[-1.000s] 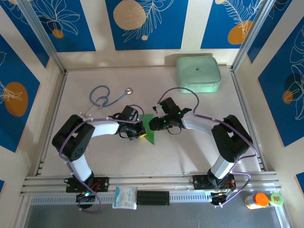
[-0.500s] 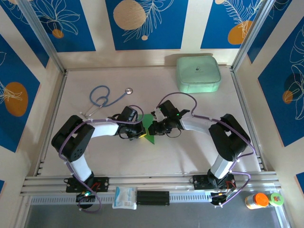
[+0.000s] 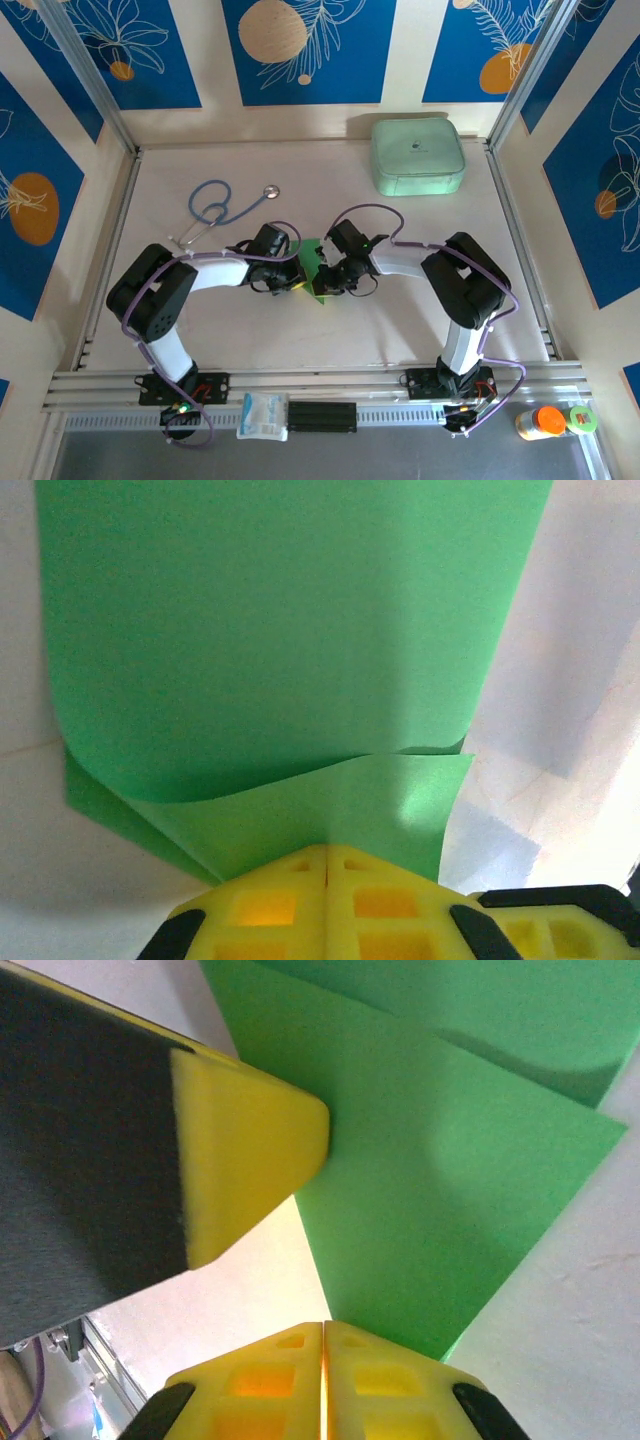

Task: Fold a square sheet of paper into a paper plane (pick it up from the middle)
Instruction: Third fold the triangle at the center of the table.

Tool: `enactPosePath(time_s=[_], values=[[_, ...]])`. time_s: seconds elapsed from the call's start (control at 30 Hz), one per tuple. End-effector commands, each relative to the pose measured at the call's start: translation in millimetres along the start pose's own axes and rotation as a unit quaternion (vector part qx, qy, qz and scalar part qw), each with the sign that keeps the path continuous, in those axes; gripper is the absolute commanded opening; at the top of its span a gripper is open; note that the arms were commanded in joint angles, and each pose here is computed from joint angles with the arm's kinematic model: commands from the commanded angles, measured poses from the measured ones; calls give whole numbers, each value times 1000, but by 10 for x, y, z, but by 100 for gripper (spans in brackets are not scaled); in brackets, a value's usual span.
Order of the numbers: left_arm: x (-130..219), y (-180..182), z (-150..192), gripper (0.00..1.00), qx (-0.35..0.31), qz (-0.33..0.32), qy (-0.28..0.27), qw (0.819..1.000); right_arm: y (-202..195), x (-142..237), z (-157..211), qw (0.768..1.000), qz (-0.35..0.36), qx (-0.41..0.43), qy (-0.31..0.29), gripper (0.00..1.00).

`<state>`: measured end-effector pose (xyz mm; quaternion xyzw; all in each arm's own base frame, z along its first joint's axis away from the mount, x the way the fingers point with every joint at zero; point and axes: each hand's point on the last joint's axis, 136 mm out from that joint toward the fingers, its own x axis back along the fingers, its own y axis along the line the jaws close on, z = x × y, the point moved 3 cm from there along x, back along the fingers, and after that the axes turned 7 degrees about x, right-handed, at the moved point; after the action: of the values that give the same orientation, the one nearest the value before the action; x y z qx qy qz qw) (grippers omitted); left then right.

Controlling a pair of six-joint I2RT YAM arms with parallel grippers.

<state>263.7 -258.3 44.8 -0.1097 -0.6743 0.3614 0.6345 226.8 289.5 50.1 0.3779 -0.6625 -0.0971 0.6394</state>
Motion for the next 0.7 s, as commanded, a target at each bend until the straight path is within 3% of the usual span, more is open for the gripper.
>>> enactPosePath(time_s=[0.0, 0.67], values=[[30, 56, 31, 3, 8, -9, -4, 1000, 32, -32, 26, 1000, -5, 5, 18, 10], [-33, 212, 36, 2, 16, -40, -3, 999, -78, -104, 65, 999, 20, 0, 34, 9]])
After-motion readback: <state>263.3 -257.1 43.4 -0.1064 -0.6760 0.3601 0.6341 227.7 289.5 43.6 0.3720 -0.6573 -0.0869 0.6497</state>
